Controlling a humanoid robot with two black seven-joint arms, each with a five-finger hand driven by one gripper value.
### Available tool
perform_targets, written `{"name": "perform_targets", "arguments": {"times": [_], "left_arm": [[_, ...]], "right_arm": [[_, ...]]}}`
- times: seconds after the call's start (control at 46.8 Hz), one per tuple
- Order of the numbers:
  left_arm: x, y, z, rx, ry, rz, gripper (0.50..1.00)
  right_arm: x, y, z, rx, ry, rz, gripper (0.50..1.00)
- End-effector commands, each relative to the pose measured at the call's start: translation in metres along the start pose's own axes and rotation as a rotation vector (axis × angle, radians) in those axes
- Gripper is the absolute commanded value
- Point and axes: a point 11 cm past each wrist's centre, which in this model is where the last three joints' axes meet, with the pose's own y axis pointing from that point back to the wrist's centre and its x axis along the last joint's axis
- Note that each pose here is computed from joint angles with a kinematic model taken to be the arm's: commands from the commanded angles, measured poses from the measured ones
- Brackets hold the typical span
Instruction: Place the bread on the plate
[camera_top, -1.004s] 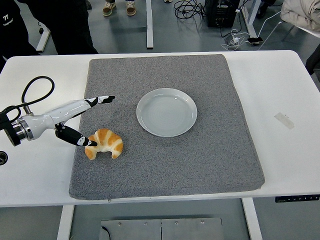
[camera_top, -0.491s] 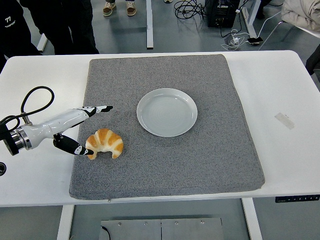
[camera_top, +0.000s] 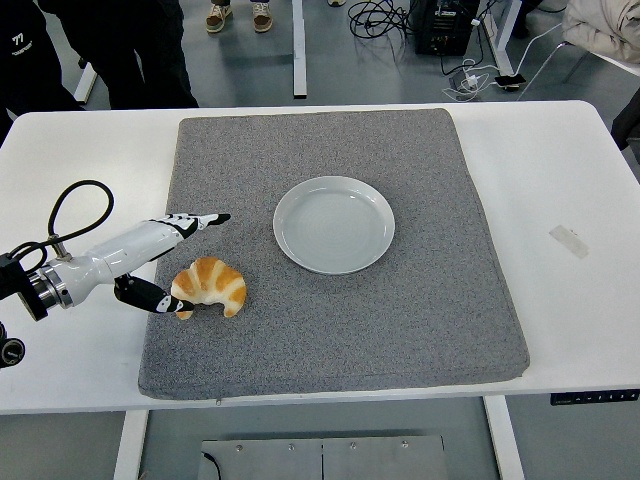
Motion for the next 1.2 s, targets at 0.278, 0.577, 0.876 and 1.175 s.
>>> {"name": "perform_targets", "arguments": {"times": [0.278,0.577,0.876,1.175], "left_arm": [[-0.012,-0.002,-0.005,0.013,-0.007,0.024,0.983],[-0.025,-0.006,-0.008,0.020,-0.001,0.007,0.983],[-0.031,-0.011,-0.009,0.017,0.000,-0.001,0.949],[-0.026,-0.016,-0.011,0.021,-0.005,0.021,0.874]], "right_arm": [[0.000,0.000,0.000,0.000,0.000,0.000,1.000],[0.000,0.000,0.000,0.000,0.000,0.000,1.000],[0.000,0.000,0.000,0.000,0.000,0.000,1.000],[0.000,0.000,0.000,0.000,0.000,0.000,1.000]]}}
